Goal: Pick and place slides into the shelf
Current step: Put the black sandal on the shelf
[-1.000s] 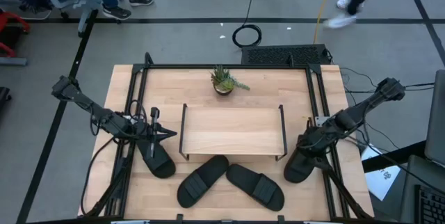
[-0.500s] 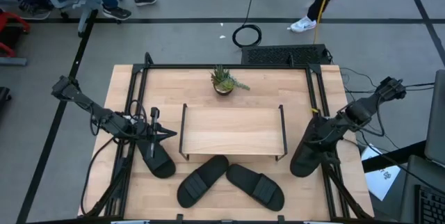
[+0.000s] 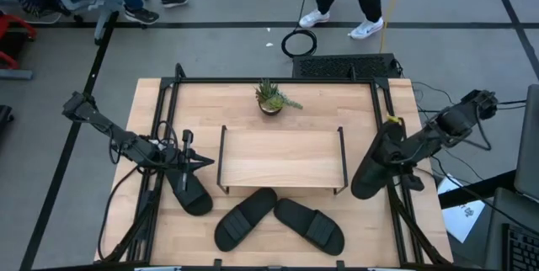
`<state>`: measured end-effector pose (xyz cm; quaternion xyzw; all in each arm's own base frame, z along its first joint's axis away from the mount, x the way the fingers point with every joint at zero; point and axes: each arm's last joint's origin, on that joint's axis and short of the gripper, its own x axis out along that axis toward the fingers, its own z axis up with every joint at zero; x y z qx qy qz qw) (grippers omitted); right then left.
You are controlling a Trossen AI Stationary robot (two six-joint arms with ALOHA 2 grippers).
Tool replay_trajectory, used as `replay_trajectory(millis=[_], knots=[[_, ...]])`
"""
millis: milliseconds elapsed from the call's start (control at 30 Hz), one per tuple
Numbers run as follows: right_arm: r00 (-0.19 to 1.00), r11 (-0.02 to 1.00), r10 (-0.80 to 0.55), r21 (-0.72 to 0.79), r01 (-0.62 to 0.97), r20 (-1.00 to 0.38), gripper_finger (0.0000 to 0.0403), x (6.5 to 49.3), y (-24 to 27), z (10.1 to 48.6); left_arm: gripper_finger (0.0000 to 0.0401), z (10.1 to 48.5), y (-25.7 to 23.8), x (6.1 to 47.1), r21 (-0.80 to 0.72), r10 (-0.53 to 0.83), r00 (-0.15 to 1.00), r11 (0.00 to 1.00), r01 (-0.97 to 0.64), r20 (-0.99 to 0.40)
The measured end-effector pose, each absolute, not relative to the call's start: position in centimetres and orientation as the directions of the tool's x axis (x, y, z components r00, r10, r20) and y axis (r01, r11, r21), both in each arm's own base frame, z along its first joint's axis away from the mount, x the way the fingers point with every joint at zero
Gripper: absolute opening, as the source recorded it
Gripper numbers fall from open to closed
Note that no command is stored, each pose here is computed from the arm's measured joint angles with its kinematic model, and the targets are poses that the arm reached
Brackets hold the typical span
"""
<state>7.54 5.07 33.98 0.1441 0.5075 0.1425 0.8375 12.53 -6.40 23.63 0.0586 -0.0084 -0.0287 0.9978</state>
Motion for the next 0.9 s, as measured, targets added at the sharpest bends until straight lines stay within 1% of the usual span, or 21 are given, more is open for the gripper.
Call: replay_trajectory(millis=[133,233,333,467,700,800,900], knots=[[0.434,0.928,0.366,0.358,-0.104,-0.823,0.0003,7.6,5.1,36.0,0.0003,23.6,-6.4,12.5,0.118,-0.058,0.998,0.991,0.056,0.014],[0.470,0.932,0.363,0.324,-0.164,-0.805,0.0003,8.1,5.3,37.5,0.0003,23.6,-6.4,12.5,0.118,-0.059,0.998,0.991,0.057,0.014],[0.517,0.938,0.342,0.258,-0.230,-0.785,0.0003,9.2,5.7,38.6,0.0003,23.6,-6.4,12.5,0.118,-0.058,0.998,0.991,0.056,0.014],[0.521,0.943,0.310,0.186,-0.277,-0.795,0.0003,11.3,6.1,39.5,0.0003,23.6,-6.4,12.5,0.118,-0.059,0.998,0.991,0.057,0.013],[0.428,0.919,0.326,0.176,-0.352,-0.843,0.0004,15.9,5.9,39.3,0.0003,23.6,-6.4,12.5,0.118,-0.059,0.998,0.991,0.057,0.014],[0.386,0.927,0.294,0.162,-0.339,-0.874,0.0004,17.6,4.9,39.3,0.0003,23.6,-6.4,12.5,0.118,-0.059,0.998,0.991,0.057,0.014],[0.354,0.930,0.300,0.190,-0.314,-0.886,0.0004,18.8,3.8,39.7,0.0003,23.6,-6.4,12.5,0.117,-0.058,0.998,0.991,0.056,0.014]])
